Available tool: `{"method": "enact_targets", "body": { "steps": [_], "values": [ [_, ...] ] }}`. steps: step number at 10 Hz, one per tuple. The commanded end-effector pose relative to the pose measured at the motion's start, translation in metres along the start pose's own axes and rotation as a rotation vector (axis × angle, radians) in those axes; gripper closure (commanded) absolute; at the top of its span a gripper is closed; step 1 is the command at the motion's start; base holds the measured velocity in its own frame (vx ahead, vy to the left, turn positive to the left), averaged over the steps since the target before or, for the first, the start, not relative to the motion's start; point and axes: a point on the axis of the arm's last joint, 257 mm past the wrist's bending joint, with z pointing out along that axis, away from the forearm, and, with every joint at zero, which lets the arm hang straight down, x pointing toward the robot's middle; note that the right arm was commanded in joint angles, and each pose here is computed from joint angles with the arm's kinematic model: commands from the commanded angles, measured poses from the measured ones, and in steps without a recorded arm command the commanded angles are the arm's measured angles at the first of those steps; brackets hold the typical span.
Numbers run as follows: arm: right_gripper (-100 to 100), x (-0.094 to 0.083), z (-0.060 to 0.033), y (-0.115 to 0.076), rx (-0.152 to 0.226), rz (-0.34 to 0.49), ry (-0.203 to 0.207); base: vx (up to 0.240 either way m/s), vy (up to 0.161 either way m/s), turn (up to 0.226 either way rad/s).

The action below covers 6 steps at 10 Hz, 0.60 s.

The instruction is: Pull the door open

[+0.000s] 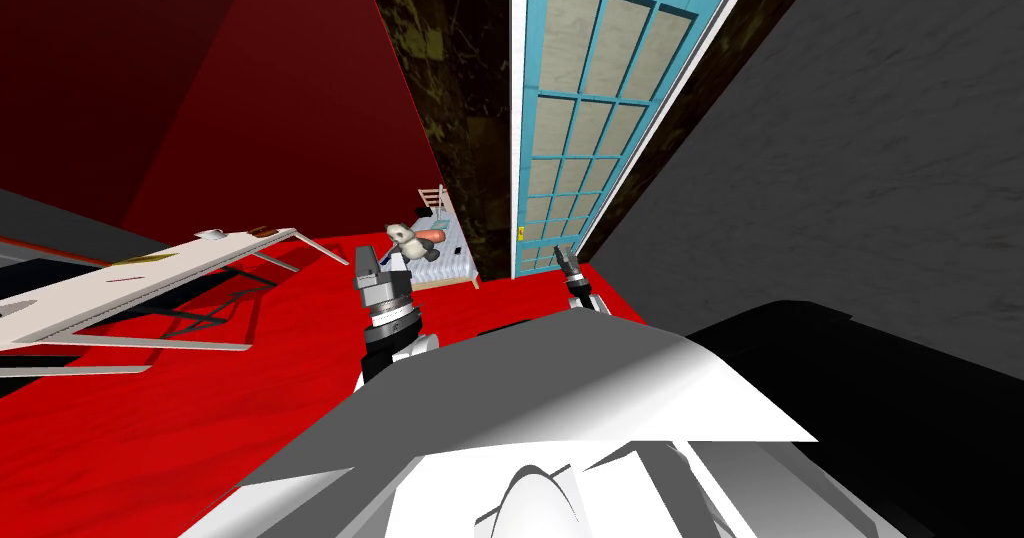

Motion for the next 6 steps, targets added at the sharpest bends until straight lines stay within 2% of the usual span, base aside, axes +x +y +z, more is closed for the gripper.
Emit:
{"method": "enact_targets", "body": {
  "steps": [1, 6],
  "values": [
    [-100, 0.009, -0.0056, -0.007, 0.012, -0.041, 0.021, 0.097, 0.005, -0.003],
    [-100, 0.035, -0.0209, -0.031, 0.048, -0.151, 0.087, 0.104, 0.011, -0.006]
  ]
}}
